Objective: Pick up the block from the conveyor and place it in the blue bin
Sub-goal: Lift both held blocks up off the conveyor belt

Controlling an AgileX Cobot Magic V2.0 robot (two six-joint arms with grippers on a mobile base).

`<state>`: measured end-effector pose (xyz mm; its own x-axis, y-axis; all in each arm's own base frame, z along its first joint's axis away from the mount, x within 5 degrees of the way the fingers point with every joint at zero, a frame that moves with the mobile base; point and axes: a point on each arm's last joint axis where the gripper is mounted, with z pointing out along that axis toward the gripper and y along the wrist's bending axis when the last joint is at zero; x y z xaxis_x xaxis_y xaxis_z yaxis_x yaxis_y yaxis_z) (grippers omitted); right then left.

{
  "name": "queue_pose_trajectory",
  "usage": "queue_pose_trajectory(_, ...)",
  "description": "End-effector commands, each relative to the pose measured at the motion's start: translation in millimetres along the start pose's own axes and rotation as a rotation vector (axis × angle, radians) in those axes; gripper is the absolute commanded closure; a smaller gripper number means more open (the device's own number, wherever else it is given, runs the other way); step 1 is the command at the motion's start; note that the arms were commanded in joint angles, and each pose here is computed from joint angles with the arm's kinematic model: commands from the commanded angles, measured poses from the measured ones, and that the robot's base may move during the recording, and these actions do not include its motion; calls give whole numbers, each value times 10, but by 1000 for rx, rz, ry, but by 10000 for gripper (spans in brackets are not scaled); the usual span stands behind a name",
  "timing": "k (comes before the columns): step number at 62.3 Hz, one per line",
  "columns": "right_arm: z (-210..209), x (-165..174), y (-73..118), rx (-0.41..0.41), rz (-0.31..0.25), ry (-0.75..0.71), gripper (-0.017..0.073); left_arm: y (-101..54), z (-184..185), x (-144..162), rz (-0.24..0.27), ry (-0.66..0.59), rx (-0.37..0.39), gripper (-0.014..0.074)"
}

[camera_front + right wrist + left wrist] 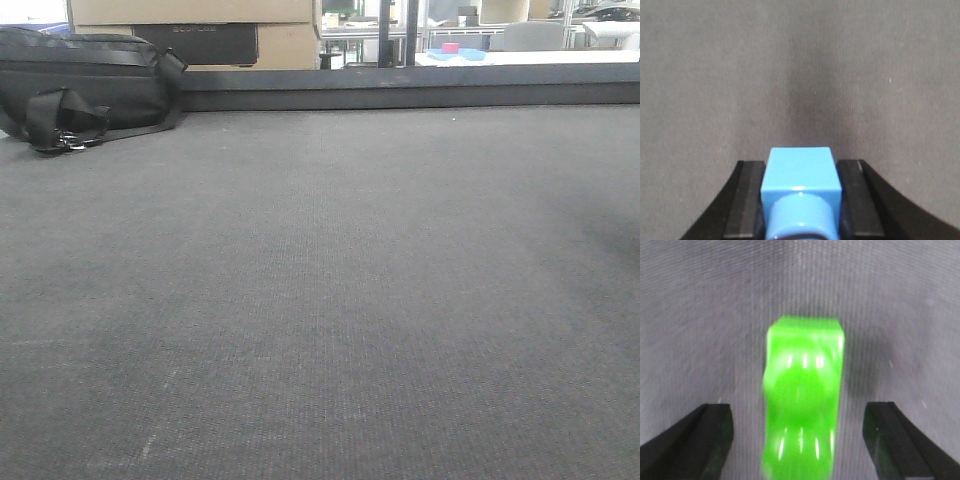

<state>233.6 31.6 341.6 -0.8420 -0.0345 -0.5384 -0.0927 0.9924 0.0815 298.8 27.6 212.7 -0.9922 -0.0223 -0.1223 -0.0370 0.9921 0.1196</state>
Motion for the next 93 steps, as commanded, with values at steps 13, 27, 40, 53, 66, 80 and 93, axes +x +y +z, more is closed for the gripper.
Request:
queue_pose_trajectory(13,-40,3,0,2,-1,-2,721,-26,-20,-70,-25,-62,37,393)
queue_pose_trajectory(27,-99,-6,3,0,-2,-44,721,-43,-35,-111,-42,-100,59,704)
queue_pose_trajectory(40,-394,-27,18,-8,-7,-235,721,-26,-369,-163,-54,-126,74,705)
queue_pose_trajectory(53,-727,-65,32,-18,-12,-489,721,-177,-1116,-19,11,-419,160,705)
queue_pose_trajectory(66,-871,45,29,-22,-12,-622,721,-393,-1771,383,48,-843,273,705)
queue_pose_trajectory(80,-770,381,-7,-22,-9,-731,721,-383,-1900,909,44,-1134,319,705)
queue_pose_trajectory(93,-828,733,-41,8,-43,-763,721,-230,-1685,1390,-19,-1252,282,705)
